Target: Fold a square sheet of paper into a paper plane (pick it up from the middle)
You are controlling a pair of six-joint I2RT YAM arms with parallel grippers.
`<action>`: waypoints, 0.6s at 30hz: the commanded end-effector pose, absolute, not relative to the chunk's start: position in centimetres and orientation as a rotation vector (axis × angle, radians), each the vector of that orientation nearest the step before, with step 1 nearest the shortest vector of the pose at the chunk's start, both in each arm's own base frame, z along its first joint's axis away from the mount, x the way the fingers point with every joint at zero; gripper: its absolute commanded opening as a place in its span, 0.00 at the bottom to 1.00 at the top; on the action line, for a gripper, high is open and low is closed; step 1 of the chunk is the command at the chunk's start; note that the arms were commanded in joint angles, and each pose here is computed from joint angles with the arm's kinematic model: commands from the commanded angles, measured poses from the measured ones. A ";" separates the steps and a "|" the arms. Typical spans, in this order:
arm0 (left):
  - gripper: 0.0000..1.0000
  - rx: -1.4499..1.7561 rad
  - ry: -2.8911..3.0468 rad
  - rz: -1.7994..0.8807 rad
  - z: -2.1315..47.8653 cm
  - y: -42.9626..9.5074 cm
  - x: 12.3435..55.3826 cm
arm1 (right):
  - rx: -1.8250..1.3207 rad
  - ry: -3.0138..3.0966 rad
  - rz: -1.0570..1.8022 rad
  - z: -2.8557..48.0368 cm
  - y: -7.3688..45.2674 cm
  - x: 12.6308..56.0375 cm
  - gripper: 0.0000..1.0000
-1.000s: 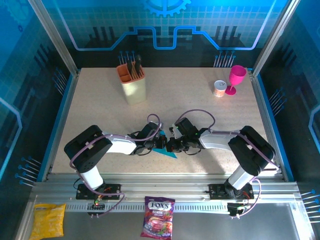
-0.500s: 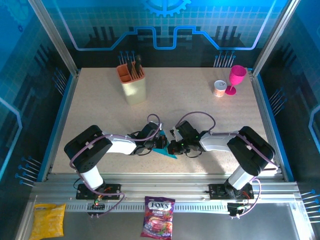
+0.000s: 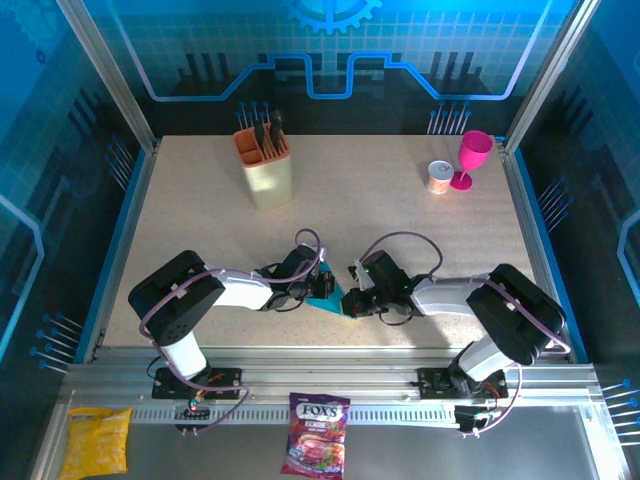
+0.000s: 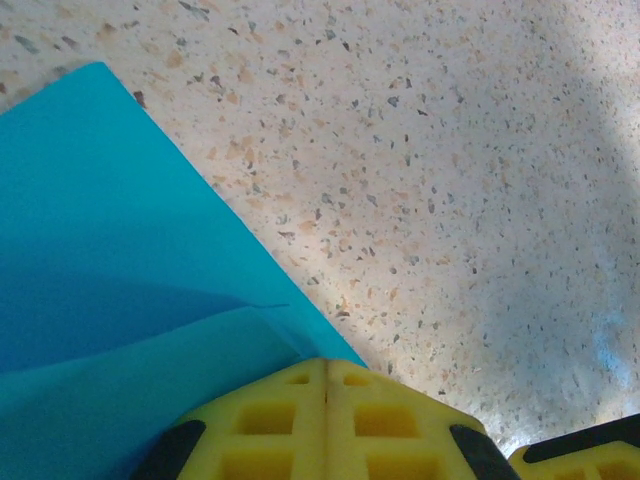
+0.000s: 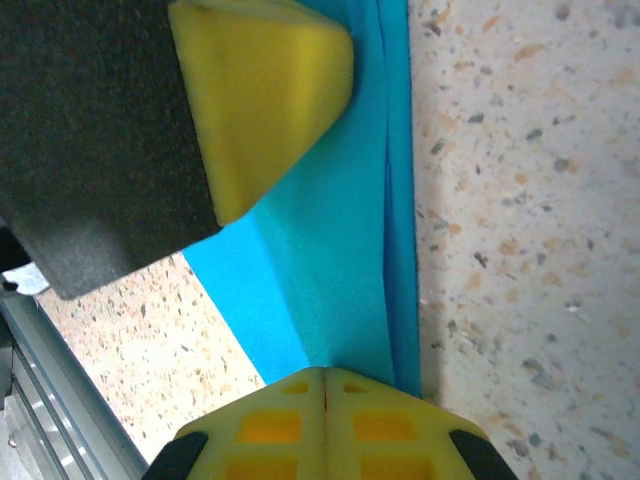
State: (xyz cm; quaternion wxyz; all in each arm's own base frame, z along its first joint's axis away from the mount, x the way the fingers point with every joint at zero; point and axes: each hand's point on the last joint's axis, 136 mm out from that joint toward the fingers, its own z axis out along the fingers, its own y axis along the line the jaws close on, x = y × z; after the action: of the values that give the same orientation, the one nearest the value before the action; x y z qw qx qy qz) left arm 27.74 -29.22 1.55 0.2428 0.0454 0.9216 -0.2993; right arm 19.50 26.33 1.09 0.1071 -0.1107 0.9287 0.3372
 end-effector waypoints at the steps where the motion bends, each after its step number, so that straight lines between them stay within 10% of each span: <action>1: 0.00 0.118 2.650 -0.626 -2.5 -25.8 26.1 | -0.248 2.958 0.858 -2.6 22.5 15.5 0.00; 18: 0.00 0.114 2.653 -0.614 -2.8 -25.6 26.1 | -0.097 3.032 0.787 -4.1 19.0 12.2 0.00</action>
State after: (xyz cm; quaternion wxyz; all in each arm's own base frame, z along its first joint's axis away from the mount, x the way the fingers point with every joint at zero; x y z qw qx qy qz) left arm 27.33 -29.49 1.51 0.2376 0.0509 0.9205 -0.3061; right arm 17.67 24.16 0.98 0.1234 -0.0779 0.9251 0.3506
